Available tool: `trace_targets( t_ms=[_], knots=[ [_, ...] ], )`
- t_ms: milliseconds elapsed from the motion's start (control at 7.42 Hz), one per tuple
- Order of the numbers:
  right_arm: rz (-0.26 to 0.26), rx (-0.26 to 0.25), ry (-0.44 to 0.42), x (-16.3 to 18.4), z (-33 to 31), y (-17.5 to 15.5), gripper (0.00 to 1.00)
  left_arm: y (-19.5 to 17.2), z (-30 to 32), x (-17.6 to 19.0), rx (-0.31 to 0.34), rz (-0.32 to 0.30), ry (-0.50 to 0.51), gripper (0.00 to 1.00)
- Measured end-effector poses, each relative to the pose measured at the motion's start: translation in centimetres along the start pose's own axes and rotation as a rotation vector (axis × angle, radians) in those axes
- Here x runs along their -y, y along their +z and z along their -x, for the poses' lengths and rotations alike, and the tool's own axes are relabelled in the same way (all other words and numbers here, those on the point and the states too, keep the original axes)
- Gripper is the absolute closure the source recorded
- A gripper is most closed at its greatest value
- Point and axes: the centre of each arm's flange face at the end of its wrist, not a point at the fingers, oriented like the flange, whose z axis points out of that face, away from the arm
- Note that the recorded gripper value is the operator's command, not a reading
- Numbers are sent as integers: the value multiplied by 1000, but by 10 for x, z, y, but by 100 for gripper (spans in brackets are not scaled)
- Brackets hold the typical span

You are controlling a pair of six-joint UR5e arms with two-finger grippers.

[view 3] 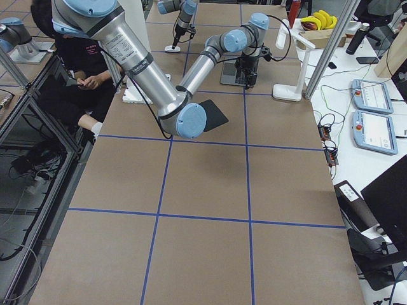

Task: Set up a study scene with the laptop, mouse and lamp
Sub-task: 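Lower the left gripper onto the white mouse and grasp it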

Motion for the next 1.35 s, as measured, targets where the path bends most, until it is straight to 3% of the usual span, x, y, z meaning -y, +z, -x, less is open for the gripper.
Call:
trace_targets(
  t_ms=[1347],
  knots=[
    [-10, -16, -7, 5, 3, -3, 0, 13, -1, 4, -23, 58, 1, 8]
  ],
)
